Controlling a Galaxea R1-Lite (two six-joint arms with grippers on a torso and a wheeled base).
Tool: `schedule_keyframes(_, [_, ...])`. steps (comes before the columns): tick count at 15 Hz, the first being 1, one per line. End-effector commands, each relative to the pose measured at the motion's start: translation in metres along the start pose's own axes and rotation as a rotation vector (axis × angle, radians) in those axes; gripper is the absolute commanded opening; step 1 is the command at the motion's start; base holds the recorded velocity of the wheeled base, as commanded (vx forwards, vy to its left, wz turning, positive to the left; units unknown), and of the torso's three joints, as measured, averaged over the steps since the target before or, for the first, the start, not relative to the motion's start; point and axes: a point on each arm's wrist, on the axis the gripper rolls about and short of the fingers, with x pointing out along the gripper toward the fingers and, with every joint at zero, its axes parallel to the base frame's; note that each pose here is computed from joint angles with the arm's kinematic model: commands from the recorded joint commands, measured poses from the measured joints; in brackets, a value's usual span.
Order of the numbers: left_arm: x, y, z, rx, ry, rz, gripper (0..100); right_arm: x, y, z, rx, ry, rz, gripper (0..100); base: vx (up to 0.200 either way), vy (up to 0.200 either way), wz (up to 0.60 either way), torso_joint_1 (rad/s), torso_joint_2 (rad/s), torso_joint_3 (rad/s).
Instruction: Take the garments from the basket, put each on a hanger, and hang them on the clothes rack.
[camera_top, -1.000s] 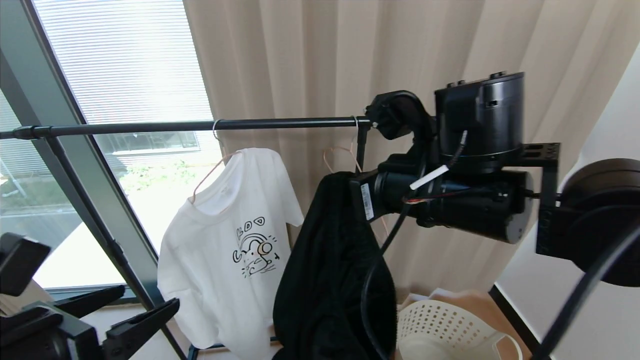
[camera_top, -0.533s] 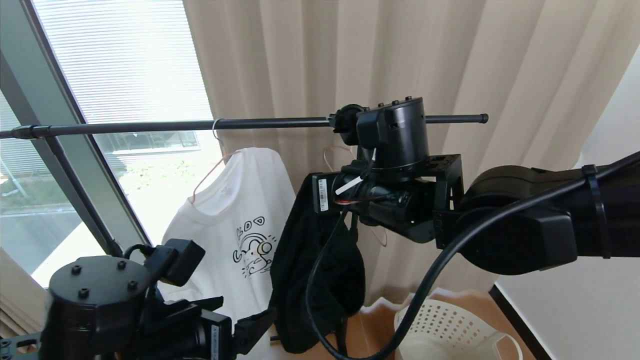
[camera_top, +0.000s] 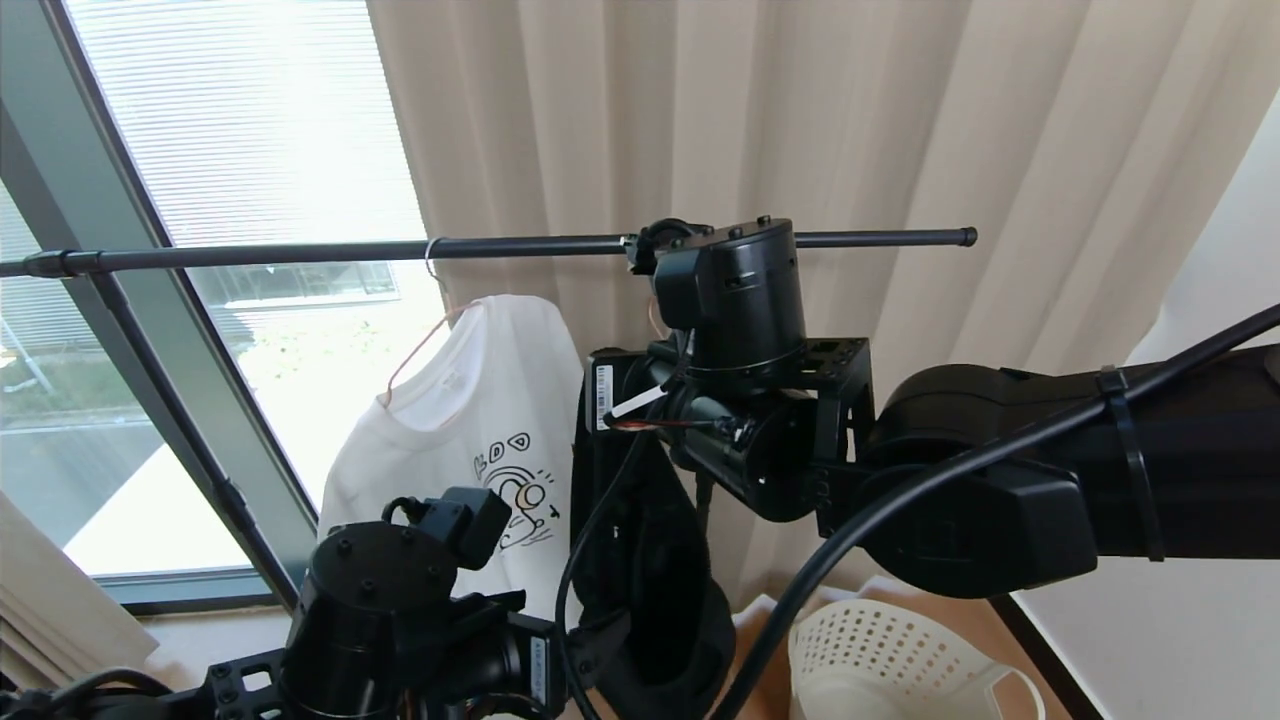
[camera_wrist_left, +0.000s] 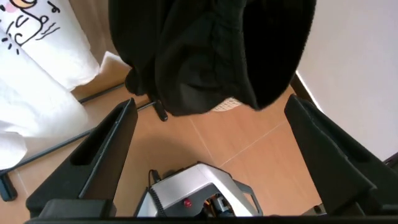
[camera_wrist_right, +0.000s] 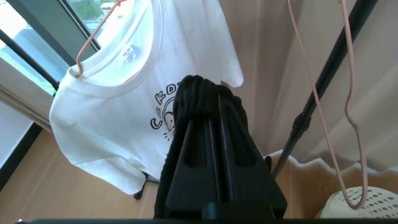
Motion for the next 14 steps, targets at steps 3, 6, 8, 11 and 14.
schedule_keyframes(3, [0.040, 0.005, -0.014, -0.008, 0.002, 0.184, 100, -0.008, -0.001, 0.010, 0.018, -0.036, -0.015, 0, 0.000, 0.000, 0.00, 0.000, 0.00, 0.000])
schedule_keyframes(6, [0.048, 0.007, -0.026, 0.011, 0.045, 0.206, 100, -0.019, 0.001, 0.019, 0.044, -0.059, 0.000, 0, 0.000, 0.000, 0.00, 0.000, 0.00, 0.000])
schedule_keyframes(8, [0.049, 0.005, -0.038, 0.041, 0.090, 0.206, 100, -0.025, 0.000, 0.025, 0.050, -0.074, 0.004, 0, 0.000, 0.000, 0.00, 0.000, 0.00, 0.000])
schedule_keyframes(11, [0.046, 0.004, -0.044, 0.075, 0.116, 0.199, 100, -0.027, -0.006, 0.032, 0.060, -0.089, -0.006, 0, 0.000, 0.000, 0.00, 0.000, 0.00, 0.000])
schedule_keyframes(14, [0.045, 0.004, -0.046, 0.082, 0.122, 0.196, 100, -0.021, -0.021, 0.041, 0.075, -0.111, -0.046, 0, 0.000, 0.000, 0.00, 0.000, 0.00, 0.000])
